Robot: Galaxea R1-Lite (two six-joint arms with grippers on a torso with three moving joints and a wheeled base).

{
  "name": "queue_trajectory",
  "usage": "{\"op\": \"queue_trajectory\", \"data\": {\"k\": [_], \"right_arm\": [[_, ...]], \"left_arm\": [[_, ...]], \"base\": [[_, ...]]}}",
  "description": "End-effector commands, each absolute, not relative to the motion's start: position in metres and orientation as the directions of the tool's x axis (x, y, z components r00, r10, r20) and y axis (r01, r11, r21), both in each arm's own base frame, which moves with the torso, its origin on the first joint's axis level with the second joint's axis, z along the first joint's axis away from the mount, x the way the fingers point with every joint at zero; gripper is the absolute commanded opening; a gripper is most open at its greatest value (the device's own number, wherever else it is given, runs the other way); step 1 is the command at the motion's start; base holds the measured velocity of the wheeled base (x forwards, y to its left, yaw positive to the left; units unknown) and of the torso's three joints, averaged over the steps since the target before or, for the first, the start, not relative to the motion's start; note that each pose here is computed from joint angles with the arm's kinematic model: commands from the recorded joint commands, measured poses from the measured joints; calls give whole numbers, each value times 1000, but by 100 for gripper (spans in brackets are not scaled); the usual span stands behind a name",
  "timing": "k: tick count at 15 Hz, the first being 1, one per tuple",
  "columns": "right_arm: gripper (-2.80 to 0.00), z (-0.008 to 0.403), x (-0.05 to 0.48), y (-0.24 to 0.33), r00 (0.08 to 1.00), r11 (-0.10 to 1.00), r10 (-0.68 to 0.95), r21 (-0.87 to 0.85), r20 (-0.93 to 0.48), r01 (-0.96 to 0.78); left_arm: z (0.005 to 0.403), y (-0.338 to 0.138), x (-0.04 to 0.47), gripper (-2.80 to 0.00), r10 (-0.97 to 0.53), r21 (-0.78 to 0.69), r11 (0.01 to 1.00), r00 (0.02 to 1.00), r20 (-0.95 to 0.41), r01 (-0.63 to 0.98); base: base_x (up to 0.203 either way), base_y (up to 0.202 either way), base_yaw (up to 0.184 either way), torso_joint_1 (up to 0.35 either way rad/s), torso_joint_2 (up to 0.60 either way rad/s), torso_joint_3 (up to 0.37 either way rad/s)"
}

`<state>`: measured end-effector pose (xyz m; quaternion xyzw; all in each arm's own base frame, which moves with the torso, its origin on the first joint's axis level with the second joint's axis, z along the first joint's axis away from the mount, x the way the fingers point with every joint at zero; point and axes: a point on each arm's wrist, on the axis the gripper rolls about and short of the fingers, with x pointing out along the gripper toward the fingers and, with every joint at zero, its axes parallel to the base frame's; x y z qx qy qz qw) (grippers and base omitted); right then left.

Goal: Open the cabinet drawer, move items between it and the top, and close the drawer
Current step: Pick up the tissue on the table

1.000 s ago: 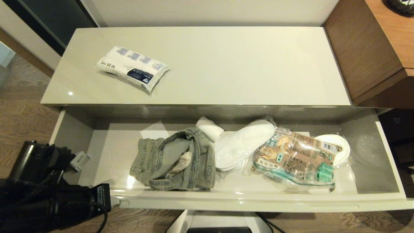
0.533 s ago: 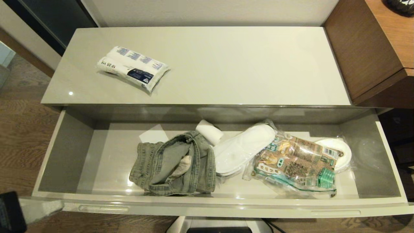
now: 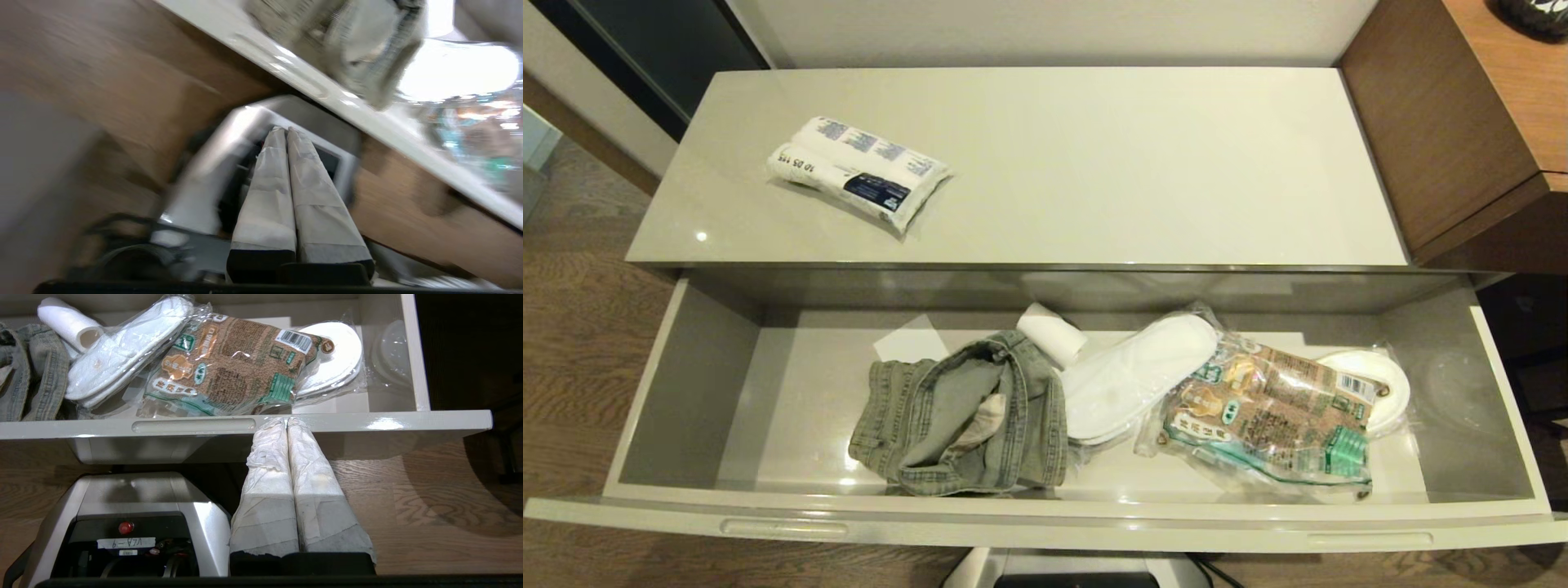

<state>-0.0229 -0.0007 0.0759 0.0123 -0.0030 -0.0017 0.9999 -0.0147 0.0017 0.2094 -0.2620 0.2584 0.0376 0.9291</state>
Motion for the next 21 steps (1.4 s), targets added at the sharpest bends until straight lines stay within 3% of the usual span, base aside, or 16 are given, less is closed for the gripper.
{"op": "queue_trajectory", "data": {"k": [1,4,8,10,16,21], "right_arm": [[-280,76,-23,-1,1000,1000,-3,25,12,3],[-280,75,-23,-1,1000,1000,-3,25,11,3],[-280,75,-23,-1,1000,1000,-3,25,11,3],[-280,75,-23,-1,1000,1000,-3,25,11,3],[-280,75,-23,-1,1000,1000,-3,25,11,3],[-280,75,-23,-1,1000,1000,-3,25,11,3]], "left_arm": [[209,6,-53,-280,-36,-443,883,919,-393,-155],[202,9,-79,-280,30,-279,951,936,-350,-134],[184,12,-74,-280,157,-342,884,891,-426,-319],[184,13,-76,-280,164,-343,878,884,-439,-334],[191,8,-93,-280,114,-369,881,890,-441,-296],[166,-1,-107,-280,37,-229,963,914,-404,-141]], "base": [[0,0,0,0,0,0],[0,0,0,0,0,0],[0,0,0,0,0,0],[0,0,0,0,0,0],[0,0,0,0,0,0],[0,0,0,0,0,0]]}}
